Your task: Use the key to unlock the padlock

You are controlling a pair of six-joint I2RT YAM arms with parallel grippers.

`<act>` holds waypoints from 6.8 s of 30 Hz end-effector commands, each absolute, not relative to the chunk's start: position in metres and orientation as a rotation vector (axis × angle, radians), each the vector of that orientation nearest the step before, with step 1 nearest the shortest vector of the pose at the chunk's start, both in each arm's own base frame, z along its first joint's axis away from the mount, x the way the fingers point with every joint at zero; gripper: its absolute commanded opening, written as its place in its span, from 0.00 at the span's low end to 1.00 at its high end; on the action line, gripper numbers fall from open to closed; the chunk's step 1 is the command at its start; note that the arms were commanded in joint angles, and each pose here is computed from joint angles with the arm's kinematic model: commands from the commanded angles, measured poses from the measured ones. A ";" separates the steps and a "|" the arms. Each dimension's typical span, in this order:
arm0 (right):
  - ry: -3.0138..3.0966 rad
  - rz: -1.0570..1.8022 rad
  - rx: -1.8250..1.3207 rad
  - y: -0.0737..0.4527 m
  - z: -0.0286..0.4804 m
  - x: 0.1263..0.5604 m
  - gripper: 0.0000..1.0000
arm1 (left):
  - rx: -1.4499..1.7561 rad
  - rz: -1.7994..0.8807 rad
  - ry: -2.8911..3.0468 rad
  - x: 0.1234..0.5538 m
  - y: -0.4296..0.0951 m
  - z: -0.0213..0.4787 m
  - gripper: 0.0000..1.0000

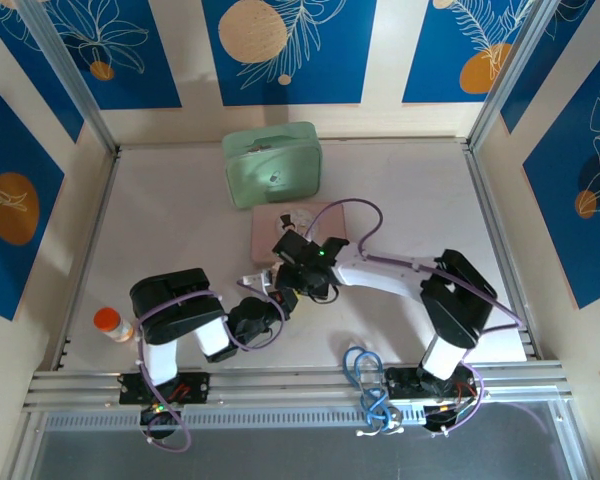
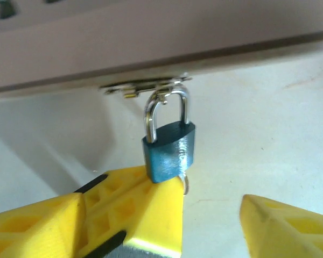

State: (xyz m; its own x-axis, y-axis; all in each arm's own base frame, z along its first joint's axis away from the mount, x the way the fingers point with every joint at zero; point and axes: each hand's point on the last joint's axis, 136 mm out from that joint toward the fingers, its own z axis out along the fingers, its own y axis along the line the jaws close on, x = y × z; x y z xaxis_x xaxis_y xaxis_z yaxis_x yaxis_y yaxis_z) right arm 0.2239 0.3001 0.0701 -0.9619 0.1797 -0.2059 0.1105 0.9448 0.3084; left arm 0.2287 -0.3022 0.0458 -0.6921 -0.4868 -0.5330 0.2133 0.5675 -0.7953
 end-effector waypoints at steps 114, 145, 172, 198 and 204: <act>3.157 0.245 0.285 0.311 0.042 0.213 0.00 | 0.330 -0.060 2.039 0.235 -0.323 0.083 0.00; 3.179 0.279 0.280 0.302 0.025 0.207 0.00 | -0.135 -0.396 2.322 0.207 -0.249 0.077 0.54; 3.073 0.424 0.109 0.312 0.006 0.203 0.00 | -0.352 -0.653 2.278 0.211 -0.228 0.072 0.39; 2.826 0.327 0.059 0.289 0.053 0.206 0.68 | -0.191 -0.417 2.326 0.243 -0.192 0.150 0.60; 2.632 0.371 0.162 0.255 0.074 0.210 0.69 | -0.081 -0.376 2.434 0.282 -0.186 0.149 0.92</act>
State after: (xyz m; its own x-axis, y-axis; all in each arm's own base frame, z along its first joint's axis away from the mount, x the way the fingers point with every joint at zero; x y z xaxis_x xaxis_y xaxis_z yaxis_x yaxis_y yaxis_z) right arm 0.2018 0.2694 0.0646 -0.9307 0.1097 -0.3488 0.0125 0.9629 0.2695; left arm 0.2833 -0.1851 0.1704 -0.6813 -0.3117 -0.6623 -0.0509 0.9228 -0.3820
